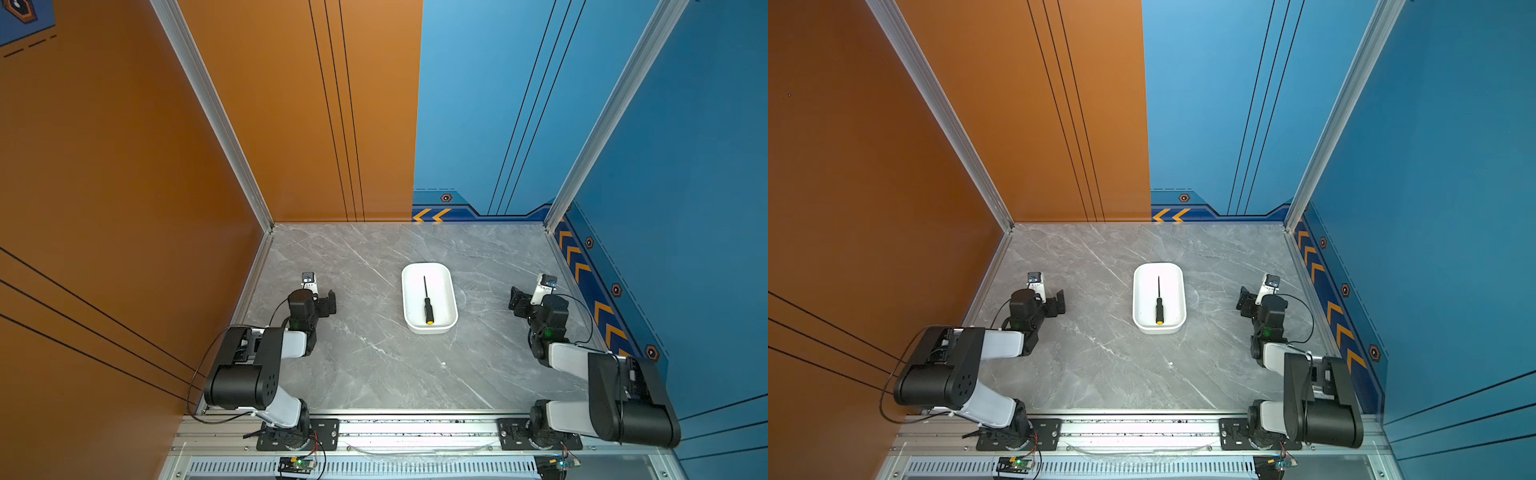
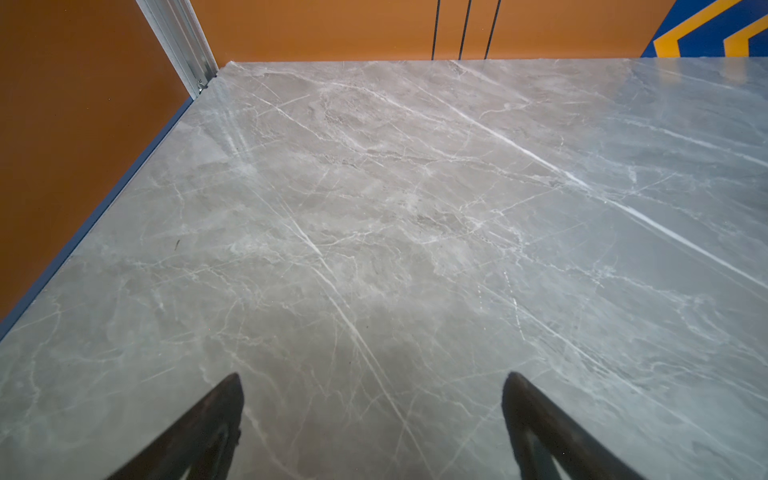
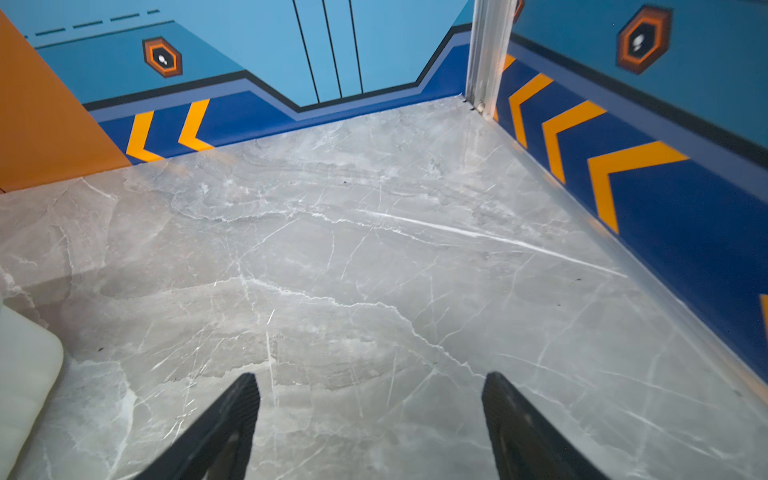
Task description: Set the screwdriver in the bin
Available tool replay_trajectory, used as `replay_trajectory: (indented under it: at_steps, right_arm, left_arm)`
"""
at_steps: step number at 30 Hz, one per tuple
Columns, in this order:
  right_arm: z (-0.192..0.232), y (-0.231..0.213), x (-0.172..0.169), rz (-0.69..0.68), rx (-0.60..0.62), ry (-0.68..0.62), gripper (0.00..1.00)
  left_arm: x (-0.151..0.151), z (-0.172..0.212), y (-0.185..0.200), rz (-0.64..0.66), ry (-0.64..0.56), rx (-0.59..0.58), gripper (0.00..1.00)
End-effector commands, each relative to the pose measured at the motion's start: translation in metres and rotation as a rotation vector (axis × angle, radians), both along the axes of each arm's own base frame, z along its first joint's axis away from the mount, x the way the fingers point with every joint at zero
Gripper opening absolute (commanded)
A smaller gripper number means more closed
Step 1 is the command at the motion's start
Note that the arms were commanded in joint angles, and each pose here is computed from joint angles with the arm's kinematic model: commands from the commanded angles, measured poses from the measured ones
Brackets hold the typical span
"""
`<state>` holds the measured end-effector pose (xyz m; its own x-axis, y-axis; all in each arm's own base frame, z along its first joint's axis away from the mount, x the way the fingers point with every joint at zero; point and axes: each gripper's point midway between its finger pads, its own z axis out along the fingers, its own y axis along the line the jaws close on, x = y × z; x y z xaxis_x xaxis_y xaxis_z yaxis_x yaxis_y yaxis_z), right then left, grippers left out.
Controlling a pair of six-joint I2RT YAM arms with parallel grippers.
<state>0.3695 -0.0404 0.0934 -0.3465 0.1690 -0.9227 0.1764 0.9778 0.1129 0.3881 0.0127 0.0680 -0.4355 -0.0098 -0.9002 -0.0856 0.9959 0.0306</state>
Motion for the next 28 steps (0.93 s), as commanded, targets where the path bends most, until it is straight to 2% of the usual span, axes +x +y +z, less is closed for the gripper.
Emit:
replay_trajectory:
  at_steps: [1,4,6,9,10,11,12,28]
  right_arm:
    - [0.008,0.020,0.018,0.061,-0.051,-0.073,0.83]
    - [-0.003,0.034,0.022,0.100,-0.115,-0.004,0.83]
    - [0.001,0.032,0.025,0.085,-0.106,-0.050,0.83]
    - [0.000,0.026,0.026,0.052,-0.107,-0.024,0.86]
    - [0.000,0.025,0.025,0.041,-0.106,-0.033,0.88]
    - [-0.001,0.021,0.023,0.021,-0.109,-0.020,0.98]
    - [-0.001,0.020,0.023,0.015,-0.112,-0.020,1.00]
    - [0.000,0.022,0.024,0.026,-0.103,-0.028,1.00]
  left_arm:
    - [0.008,0.022,-0.003,-0.022,-0.105,0.011,0.98]
    - [0.008,0.021,-0.004,-0.031,-0.103,0.016,0.98]
    - [0.009,0.021,-0.005,-0.034,-0.103,0.019,0.98]
    - [0.009,0.021,-0.002,-0.022,-0.101,0.011,0.98]
    - [0.009,0.021,-0.002,-0.023,-0.101,0.012,0.98]
    - [0.009,0.021,-0.002,-0.023,-0.102,0.012,0.98]
    - [0.009,0.021,-0.002,-0.024,-0.101,0.012,0.98]
    - [0.009,0.021,-0.002,-0.023,-0.101,0.012,0.98]
